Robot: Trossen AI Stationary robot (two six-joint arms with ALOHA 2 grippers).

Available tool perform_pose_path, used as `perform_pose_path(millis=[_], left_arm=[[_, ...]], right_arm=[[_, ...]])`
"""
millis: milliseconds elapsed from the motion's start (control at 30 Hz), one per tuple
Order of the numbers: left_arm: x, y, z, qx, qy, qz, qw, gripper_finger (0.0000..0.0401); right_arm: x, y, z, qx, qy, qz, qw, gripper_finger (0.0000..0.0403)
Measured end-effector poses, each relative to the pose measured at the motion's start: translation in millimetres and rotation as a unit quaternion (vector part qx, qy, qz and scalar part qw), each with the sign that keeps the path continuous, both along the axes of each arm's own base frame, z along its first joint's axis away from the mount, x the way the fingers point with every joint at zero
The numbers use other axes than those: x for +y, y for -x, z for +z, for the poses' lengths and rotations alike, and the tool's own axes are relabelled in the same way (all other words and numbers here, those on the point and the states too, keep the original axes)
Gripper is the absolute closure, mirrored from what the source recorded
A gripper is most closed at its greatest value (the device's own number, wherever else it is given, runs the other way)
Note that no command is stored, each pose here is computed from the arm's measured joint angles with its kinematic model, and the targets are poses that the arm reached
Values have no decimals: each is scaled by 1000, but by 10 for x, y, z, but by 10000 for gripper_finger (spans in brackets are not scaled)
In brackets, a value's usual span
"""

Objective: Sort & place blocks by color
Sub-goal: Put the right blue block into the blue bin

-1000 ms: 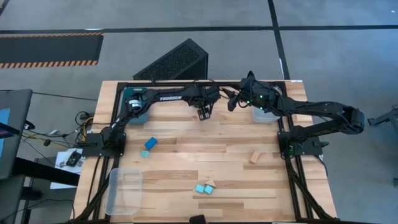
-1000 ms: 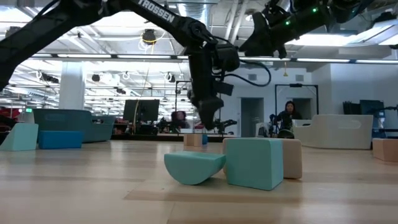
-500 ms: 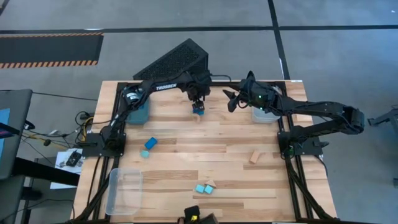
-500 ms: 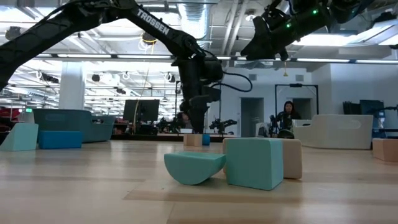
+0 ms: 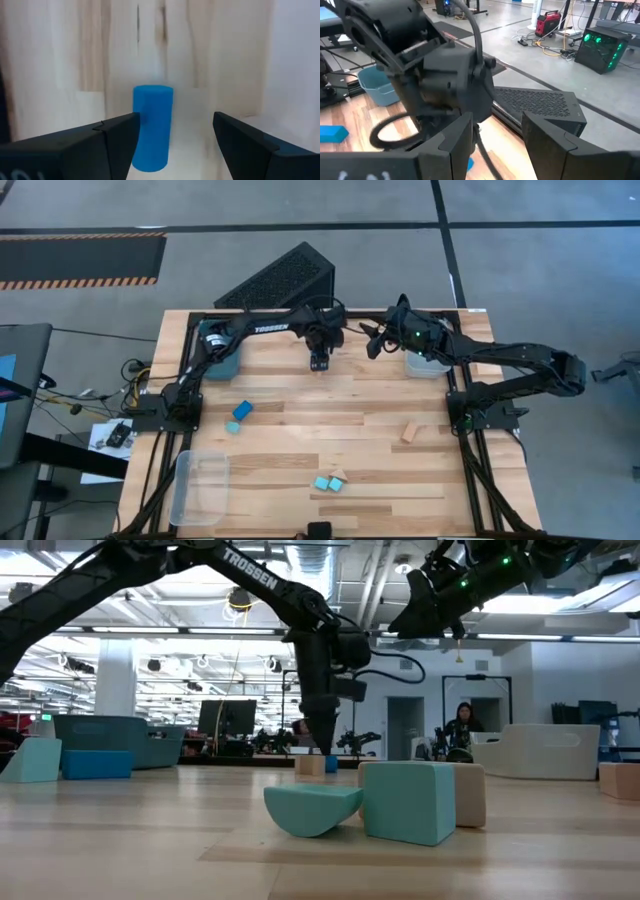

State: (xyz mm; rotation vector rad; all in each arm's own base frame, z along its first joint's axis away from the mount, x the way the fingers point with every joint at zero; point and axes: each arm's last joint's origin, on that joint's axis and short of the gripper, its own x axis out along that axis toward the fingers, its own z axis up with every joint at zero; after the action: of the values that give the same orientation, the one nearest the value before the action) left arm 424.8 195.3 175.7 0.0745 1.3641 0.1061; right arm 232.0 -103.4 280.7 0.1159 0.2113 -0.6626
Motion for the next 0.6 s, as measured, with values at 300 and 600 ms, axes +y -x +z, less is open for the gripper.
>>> perform_pose_path(millis=[300, 600], left_arm=[[173, 46, -189, 33, -29, 18, 999, 161], [216, 85, -220, 36, -5, 27, 999, 201]], right_arm=[[0, 1, -4, 1, -1, 0, 1000, 208], [0, 0, -5, 2, -1, 0, 1000, 211]])
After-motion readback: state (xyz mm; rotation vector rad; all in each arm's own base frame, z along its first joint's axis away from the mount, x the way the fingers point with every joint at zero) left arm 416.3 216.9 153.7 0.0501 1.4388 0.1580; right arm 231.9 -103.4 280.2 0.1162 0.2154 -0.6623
